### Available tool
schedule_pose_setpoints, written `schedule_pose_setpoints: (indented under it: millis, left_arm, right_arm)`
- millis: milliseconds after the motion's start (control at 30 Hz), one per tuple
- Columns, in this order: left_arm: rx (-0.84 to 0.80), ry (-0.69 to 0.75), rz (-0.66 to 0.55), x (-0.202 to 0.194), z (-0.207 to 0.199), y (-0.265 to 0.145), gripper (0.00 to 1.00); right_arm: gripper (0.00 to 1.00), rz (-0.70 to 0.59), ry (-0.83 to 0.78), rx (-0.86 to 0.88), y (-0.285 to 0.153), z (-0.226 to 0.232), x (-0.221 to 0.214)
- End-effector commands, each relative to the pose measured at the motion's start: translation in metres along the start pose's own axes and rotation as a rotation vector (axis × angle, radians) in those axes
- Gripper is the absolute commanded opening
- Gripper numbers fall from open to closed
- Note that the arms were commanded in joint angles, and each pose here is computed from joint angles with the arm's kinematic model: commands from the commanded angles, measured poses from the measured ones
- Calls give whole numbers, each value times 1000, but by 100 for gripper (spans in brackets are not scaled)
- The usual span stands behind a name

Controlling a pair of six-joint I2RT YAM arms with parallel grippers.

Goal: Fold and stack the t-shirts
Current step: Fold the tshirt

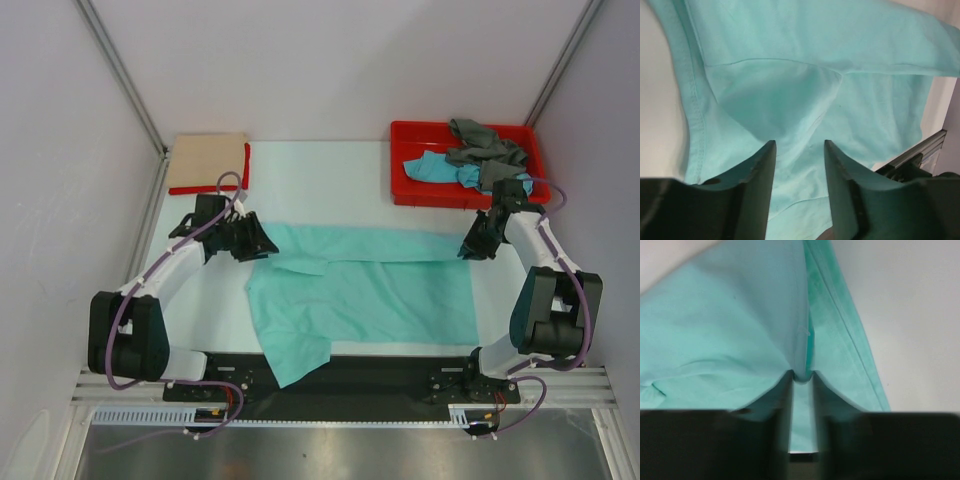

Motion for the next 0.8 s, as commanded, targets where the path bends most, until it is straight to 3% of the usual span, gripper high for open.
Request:
schedule_pose_setpoints:
  millis: [0,67,133,367,567,767]
  left_arm:
    - [42,47,-44,-1,-2,-15,50]
    - [101,83,-90,5,0,-25,64]
    - [124,120,-132,17,-2,-31,71]
    - [159,226,-83,70,13,7,63]
    - [174,182,-63,101,46,33,52]
    - [113,118,-37,109,51,46,57]
  right_arm:
    - [33,-5,-6,-101,-4,-17,-4]
    - [46,-43,-2,-118,-11,-19,1]
    - [58,-86,2,-97,-20,-15,10]
    - [63,-102,1,-32,6,-3,32]
    - [65,-112,-13,-22,30,2,56]
    - [65,-100,-25,-29,49,4,71]
Point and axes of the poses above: each gripper's point midway between its finger pads, its own y axis out along the fingers, its own z axis along the line the jaws close on, x = y × z, the point moved 6 cm from there along -y, back along the fingers, and after that the axes turned 1 degree about -y, right-handed, at the moved point
